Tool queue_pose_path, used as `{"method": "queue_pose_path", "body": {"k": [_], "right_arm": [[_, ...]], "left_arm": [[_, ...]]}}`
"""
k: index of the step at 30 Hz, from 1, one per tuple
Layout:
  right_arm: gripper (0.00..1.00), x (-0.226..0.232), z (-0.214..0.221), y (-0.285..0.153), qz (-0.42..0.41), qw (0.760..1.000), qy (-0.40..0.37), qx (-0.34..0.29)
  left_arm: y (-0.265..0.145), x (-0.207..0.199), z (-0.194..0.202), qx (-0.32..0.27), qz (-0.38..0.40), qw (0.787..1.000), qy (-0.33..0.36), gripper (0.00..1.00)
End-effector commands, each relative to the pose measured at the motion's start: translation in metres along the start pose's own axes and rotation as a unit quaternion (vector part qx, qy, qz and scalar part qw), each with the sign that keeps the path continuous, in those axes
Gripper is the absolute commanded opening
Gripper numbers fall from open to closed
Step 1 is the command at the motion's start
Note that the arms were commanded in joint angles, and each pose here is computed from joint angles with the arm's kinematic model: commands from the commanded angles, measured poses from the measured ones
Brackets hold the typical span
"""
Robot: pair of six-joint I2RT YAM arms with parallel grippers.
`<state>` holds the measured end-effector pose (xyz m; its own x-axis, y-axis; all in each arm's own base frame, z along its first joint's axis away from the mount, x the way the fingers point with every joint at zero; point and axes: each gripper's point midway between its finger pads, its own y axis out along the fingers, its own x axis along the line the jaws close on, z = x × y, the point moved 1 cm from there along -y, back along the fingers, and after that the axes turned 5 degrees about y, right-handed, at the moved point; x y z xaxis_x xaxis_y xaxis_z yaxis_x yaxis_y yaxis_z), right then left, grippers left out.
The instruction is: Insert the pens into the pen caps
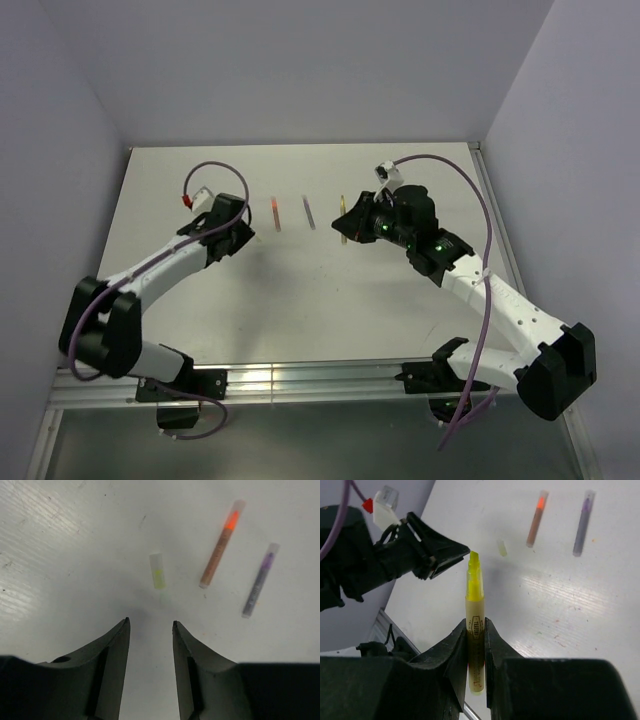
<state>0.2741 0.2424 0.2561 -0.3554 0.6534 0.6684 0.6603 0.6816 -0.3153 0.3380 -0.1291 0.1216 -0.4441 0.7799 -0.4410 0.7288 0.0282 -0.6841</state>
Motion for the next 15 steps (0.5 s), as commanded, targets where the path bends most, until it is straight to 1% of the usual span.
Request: {"method": "queue_pose_path", "body": {"k": [1,2,3,5,9,15], "right_arm": [[0.00,-0.005,0.005,-0.009,-0.003,1.000,-0.012,0.011],[0.00,-0.006,0.006,-0.009,-0.003,1.000,-0.012,0.014],[0.00,-0.005,0.007,-0.010,-0.006,1.000,-0.010,0.016],[0.00,-0.003,0.011,-0.011,-0.015,1.000,-0.007,0.024],[0.00,0.002,0.011,-0.014,-0.026,0.999,-0.010,0.023],[0.00,0.004,0.016,-0.015,-0.036,0.999,-0.008,0.032]], "left_arm": [[0.021,-0.022,-0.010,-0.041,-0.037,0.998,-0.019,0.45],[0.027,-0.016,-0.005,-0.038,-0.066,0.997,-0.016,0.45],[0.040,-0.019,-0.001,-0.032,-0.085,0.996,-0.008,0.48],[0.049,-0.018,0.006,-0.025,-0.113,0.993,0.012,0.50],[0.069,-0.025,0.014,-0.023,-0.132,0.991,0.025,0.50],[0.081,-0.022,0.020,-0.018,-0.154,0.987,0.030,0.50]]}}
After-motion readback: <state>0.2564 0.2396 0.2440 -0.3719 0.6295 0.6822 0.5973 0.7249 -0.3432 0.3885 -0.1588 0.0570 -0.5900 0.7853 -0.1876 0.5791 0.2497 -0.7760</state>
